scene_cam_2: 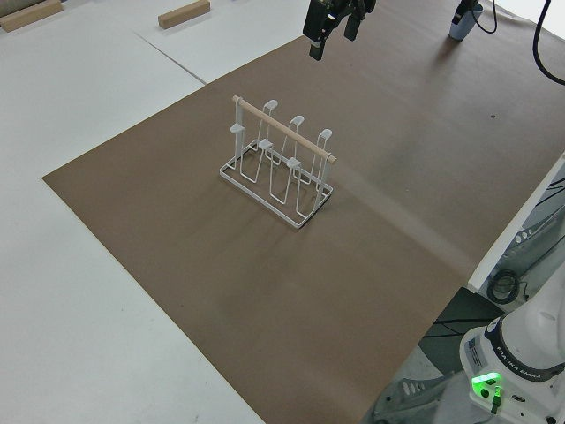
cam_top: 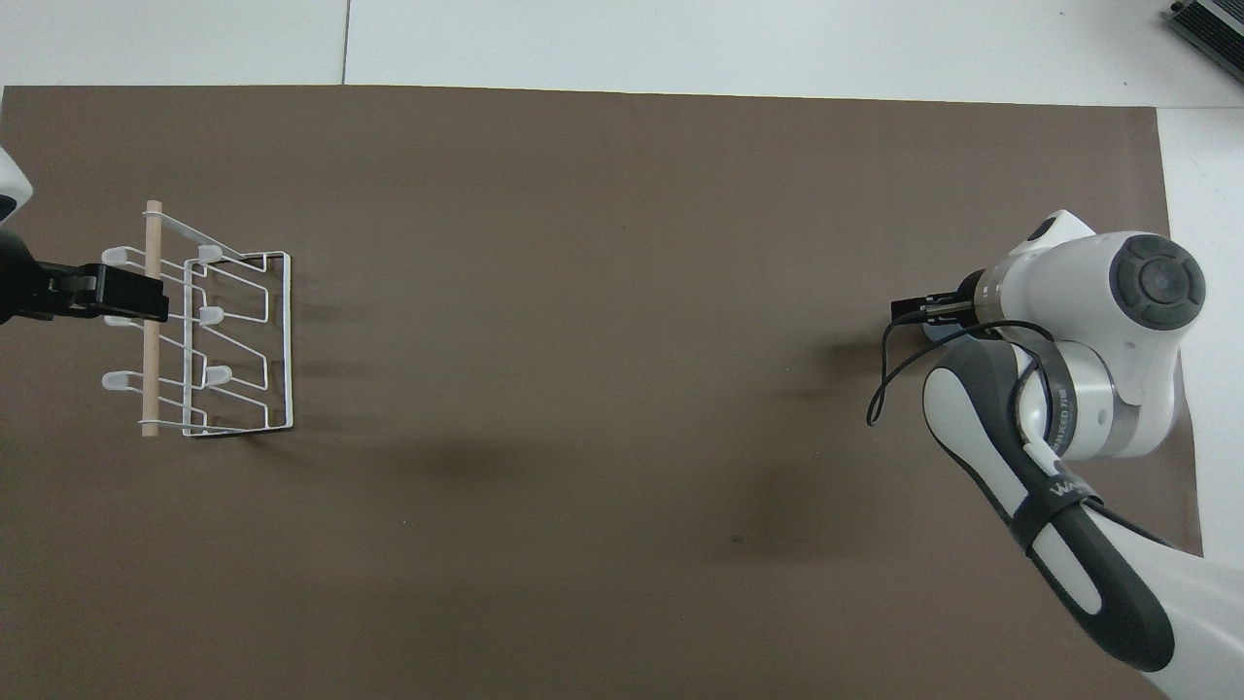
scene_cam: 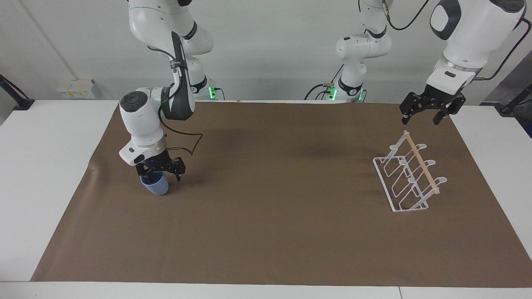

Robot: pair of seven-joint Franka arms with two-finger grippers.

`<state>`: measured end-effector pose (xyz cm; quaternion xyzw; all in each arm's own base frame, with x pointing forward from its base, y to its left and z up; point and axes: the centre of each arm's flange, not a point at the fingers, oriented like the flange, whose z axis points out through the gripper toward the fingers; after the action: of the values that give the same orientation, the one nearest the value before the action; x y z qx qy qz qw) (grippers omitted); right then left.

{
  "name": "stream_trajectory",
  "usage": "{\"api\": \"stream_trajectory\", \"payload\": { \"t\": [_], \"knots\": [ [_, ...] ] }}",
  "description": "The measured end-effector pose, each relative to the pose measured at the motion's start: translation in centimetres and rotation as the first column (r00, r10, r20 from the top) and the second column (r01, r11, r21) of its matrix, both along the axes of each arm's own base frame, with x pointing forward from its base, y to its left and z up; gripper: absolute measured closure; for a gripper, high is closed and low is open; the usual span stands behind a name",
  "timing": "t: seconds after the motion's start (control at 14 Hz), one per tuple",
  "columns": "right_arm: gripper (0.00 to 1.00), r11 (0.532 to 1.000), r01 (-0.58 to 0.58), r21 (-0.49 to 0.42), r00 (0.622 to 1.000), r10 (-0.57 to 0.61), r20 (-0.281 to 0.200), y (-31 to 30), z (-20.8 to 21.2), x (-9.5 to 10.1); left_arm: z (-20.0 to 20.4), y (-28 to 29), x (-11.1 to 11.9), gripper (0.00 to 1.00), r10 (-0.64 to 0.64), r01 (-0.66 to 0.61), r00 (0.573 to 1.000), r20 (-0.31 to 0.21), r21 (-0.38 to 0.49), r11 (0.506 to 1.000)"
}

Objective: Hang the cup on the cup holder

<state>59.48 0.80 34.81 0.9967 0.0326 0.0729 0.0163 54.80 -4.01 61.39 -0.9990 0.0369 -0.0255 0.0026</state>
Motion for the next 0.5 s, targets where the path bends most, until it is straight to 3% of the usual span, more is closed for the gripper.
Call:
{"api": "stream_trajectory", "payload": {
  "t": [0.14,0.5],
  "knots": [
    [0.0,1.0,0.0,-0.001,1.0,0.0,-0.009,0.0,-0.46,-0.11,0.0,0.0,0.0,0.0,0.0,0.0,1.0,0.0,0.0,1.0],
    [0.55,1.0,0.0,-0.001,1.0,0.0,-0.012,0.0,-0.65,-0.12,0.0,0.0,0.0,0.0,0.0,0.0,1.0,0.0,0.0,1.0]
  ]
}}
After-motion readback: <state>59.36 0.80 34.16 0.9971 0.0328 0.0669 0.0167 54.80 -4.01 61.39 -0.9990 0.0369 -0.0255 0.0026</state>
